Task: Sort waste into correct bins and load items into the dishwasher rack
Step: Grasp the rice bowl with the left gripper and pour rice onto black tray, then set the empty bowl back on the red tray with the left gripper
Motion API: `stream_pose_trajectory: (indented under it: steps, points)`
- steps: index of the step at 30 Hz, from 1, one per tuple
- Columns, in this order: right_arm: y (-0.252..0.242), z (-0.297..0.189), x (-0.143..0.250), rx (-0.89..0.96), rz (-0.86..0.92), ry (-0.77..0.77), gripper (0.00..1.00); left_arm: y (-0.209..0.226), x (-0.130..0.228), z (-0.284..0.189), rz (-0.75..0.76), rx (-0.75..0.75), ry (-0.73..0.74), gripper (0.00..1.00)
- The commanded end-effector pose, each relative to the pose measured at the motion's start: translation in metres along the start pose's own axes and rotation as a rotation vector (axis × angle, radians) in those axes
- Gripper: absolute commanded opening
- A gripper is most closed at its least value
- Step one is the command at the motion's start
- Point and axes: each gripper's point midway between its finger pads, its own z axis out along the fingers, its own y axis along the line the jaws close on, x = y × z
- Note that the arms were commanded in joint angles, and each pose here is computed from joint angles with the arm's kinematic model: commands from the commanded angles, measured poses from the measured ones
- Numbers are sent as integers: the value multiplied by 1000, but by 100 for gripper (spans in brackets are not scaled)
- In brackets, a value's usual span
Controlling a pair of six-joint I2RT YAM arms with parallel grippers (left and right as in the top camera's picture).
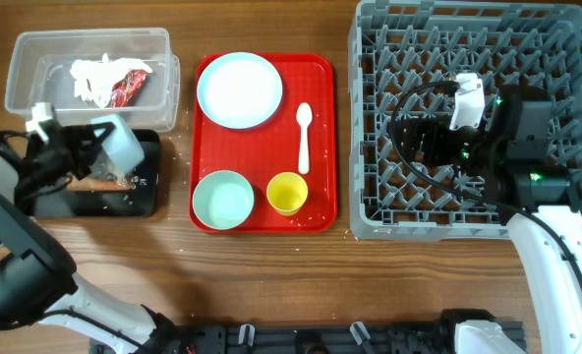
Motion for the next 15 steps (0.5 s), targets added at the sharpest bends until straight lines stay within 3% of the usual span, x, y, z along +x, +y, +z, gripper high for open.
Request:
stream_pose_trajectory:
  steps: [1,15]
  points:
    - [1,-1,-6,1,7,-9,100,-26,-10,-19,-55,173,-46,4]
    - [1,-1,-6,1,6,-10,99,-25,-5,-29,-248,179,-59,4]
